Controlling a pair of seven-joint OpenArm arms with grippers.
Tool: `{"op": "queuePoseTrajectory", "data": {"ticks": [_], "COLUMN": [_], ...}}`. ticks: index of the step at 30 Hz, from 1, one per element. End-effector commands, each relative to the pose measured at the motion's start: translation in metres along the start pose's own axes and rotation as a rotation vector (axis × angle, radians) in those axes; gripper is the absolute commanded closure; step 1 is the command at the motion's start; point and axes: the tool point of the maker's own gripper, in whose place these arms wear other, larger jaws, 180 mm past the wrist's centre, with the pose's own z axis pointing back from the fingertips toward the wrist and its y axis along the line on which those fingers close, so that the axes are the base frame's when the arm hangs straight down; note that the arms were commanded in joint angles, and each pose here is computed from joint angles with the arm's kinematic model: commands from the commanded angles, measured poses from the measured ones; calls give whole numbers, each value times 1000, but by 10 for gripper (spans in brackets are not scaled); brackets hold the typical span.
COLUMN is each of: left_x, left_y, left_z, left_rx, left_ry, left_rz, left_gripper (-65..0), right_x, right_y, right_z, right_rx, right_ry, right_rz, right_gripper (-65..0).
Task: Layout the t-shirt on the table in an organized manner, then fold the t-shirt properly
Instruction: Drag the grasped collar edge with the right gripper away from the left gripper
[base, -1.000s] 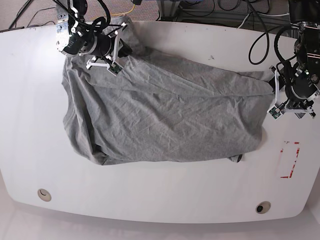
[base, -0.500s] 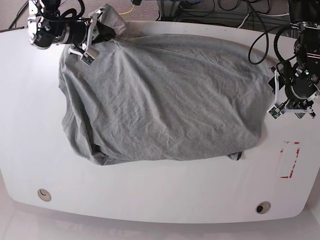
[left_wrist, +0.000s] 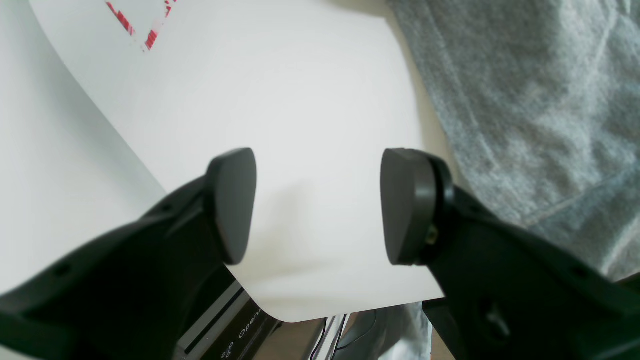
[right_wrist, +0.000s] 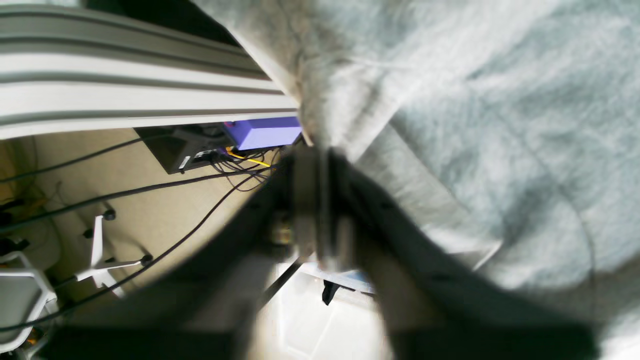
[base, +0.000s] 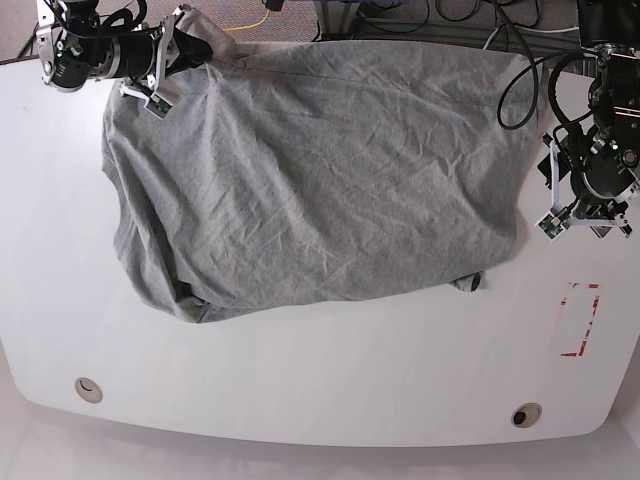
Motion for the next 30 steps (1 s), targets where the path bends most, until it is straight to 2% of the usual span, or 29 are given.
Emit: {"op": "queuePoseTrajectory", "data": {"ticks": [1, 6, 9, 16, 23, 27, 30], "left_x": [2, 2, 2, 4, 20, 42, 48], "left_y": [12, 12, 12, 15, 33, 36, 43], "left_z": [6, 6, 6, 7, 14, 17, 20], "left_rx": [36, 36, 36, 43, 88, 96, 125], "left_ry": [-7, -7, -7, -15, -60, -147, -198], "left_rz": [-7, -7, -7, -5, 11, 34, 79], "left_gripper": [-367, -367, -367, -367, -367, -367, -367], "right_x": [2, 5, 6, 21, 65, 93, 111], "right_y": [6, 8, 7, -28, -76, -98, -113], "right_z": [0, -4, -3, 26, 78, 108, 116], "right_rx": [15, 21, 18, -100, -304, -408, -460], "right_ry": [-15, -35, -37, -58, -203, -297, -364], "right_rz": [-3, -15, -13, 30, 64, 81, 72], "right_gripper": [-247, -545, -650, -650, -650, -650, -650]}}
